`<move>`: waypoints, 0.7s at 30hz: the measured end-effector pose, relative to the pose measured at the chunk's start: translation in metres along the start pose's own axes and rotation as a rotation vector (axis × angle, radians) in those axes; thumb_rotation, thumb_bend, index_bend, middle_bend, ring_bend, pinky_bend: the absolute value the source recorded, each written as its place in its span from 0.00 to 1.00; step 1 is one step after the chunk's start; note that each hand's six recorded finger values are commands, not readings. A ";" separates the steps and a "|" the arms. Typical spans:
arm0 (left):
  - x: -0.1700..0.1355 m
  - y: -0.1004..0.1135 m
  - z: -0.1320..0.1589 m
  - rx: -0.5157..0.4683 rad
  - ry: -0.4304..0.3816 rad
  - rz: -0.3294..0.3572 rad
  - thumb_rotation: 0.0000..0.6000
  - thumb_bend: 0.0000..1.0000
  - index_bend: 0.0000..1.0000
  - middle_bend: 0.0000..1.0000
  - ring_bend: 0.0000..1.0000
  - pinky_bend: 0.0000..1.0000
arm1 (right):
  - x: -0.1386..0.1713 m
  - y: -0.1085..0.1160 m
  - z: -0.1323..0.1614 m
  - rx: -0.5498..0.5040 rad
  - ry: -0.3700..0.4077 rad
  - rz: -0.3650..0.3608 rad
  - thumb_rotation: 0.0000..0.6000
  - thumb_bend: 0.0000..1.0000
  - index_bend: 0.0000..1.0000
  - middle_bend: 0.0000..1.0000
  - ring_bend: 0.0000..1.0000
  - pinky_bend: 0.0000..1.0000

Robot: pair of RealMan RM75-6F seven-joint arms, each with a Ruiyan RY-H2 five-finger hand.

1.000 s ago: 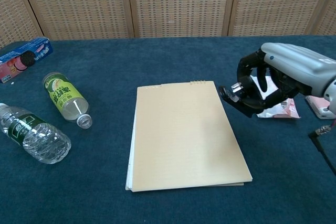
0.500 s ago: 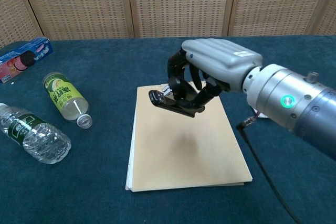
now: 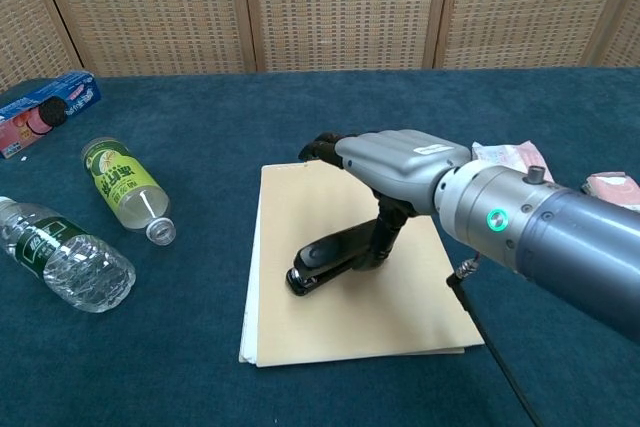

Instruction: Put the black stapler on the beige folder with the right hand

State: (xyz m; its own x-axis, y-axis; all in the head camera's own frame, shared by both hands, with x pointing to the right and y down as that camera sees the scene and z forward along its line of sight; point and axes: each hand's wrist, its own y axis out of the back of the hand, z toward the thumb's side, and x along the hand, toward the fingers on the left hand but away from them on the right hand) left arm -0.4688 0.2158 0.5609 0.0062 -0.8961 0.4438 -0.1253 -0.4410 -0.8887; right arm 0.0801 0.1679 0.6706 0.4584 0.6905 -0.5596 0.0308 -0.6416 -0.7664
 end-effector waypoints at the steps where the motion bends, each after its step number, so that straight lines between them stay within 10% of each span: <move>1: 0.000 0.000 0.000 0.001 0.000 0.000 1.00 0.05 0.00 0.00 0.00 0.00 | 0.001 0.002 0.000 -0.001 0.000 -0.004 1.00 0.20 0.08 0.00 0.00 0.03; 13: 0.000 0.001 -0.003 0.000 0.015 0.001 1.00 0.05 0.00 0.00 0.00 0.00 | 0.031 0.035 -0.033 0.047 -0.035 -0.103 1.00 0.21 0.08 0.00 0.00 0.03; 21: -0.001 -0.002 0.003 0.016 0.006 -0.007 1.00 0.05 0.00 0.00 0.00 0.00 | 0.086 0.042 -0.114 0.024 -0.151 -0.169 1.00 0.20 0.07 0.00 0.00 0.01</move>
State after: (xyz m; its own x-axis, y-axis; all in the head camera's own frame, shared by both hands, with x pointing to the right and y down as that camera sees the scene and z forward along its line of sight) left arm -0.4660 0.2171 0.5620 0.0015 -0.8929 0.4503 -0.1092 -0.4478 -0.8875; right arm 0.2225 0.1625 0.6268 0.3099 0.8310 -0.4620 0.0741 -0.5055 -0.8596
